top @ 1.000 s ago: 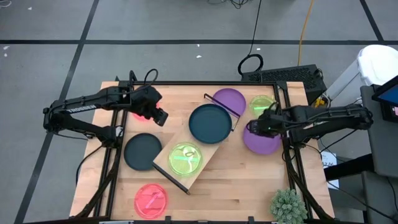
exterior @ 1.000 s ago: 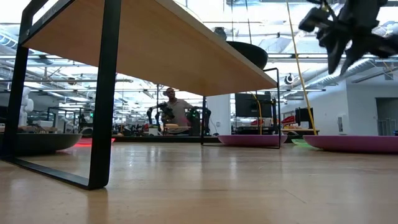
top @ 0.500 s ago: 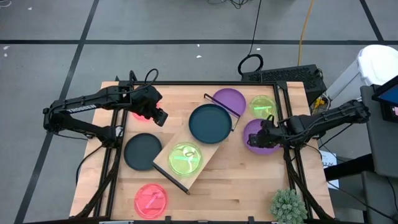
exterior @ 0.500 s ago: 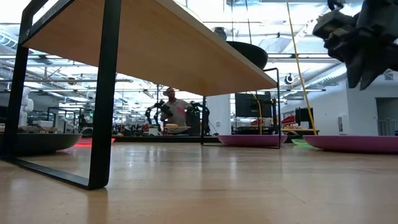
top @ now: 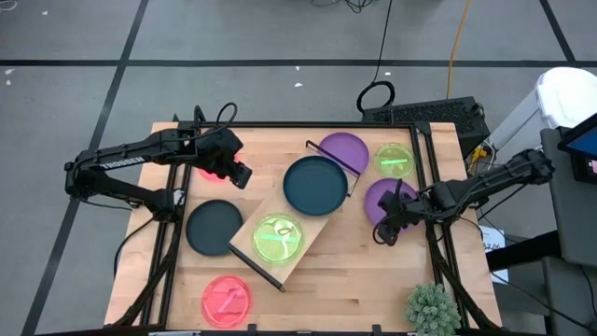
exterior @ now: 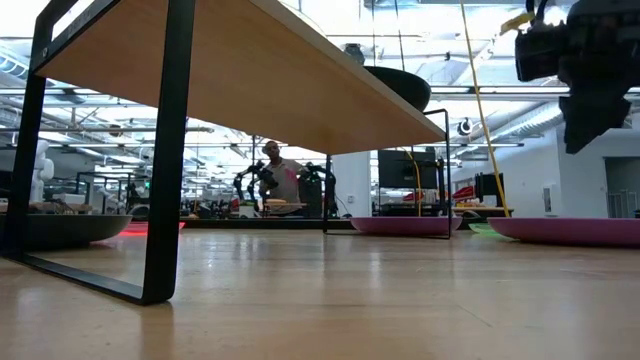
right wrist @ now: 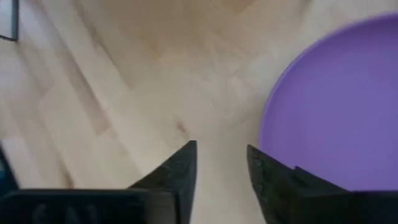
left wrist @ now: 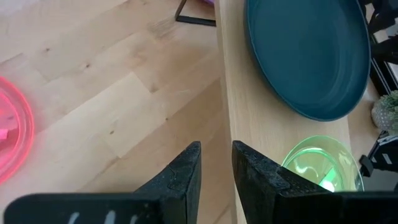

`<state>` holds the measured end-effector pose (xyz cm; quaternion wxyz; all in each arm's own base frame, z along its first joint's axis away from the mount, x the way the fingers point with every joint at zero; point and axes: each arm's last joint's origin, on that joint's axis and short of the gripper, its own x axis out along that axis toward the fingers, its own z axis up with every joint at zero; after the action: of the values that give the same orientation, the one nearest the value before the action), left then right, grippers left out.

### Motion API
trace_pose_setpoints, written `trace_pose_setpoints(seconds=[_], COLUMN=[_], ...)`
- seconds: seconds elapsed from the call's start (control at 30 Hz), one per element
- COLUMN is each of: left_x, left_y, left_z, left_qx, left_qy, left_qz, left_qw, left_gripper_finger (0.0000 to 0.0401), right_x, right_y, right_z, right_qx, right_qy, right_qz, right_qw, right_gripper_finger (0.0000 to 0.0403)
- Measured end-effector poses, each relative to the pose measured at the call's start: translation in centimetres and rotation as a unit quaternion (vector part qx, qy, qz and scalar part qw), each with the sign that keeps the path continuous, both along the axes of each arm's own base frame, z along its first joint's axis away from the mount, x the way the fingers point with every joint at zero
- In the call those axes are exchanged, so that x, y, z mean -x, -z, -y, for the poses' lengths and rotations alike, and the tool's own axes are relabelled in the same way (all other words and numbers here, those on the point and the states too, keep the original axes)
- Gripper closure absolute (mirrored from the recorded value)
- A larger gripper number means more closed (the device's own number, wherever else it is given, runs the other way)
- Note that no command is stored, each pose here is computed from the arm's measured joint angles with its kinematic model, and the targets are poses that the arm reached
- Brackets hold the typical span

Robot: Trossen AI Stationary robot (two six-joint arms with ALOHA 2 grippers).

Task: Place and stack plates onto a shelf
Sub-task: Stack the bottom purple plate on top of the black plate on the shelf

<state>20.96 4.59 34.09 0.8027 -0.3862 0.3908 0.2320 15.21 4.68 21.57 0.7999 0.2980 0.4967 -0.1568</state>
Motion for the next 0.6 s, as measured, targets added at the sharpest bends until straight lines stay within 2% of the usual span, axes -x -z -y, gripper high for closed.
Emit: trace_pose_setpoints(seconds=[0.17, 0.3, 0.43, 0.6], left_x=[0.0, 0.0, 0.0, 0.0], left_y=[0.0, 0.0, 0.0, 0.0], left_z=[-0.1, -0.2, -0.2, 0.0], left_qx=[-0.01, -0.017, -0.017, -0.013], left_qy=[-0.003, -0.006, -0.009, -0.01], left_qz=[-0.002, -0.003, -0.003, -0.002], left_qw=[1.0, 1.0, 1.0, 1.0], left_gripper_finger=[0.0306, 0.0306, 0.0306, 0.0306], right_x=[0.1, 0.2, 0.4, 0.5], right_y=[0.1, 0.7, 1.4, 1.7], right_z=[0.0, 0.1, 0.2, 0.3], right_qx=[0.041, 0.064, 0.072, 0.095], right_qy=[-0.066, -0.112, -0.125, -0.137], right_qz=[0.001, -0.002, -0.011, -0.014], right_qw=[0.997, 0.992, 0.99, 0.986], right_gripper_finger=[0.0197, 0.0159, 0.0148, 0.0156])
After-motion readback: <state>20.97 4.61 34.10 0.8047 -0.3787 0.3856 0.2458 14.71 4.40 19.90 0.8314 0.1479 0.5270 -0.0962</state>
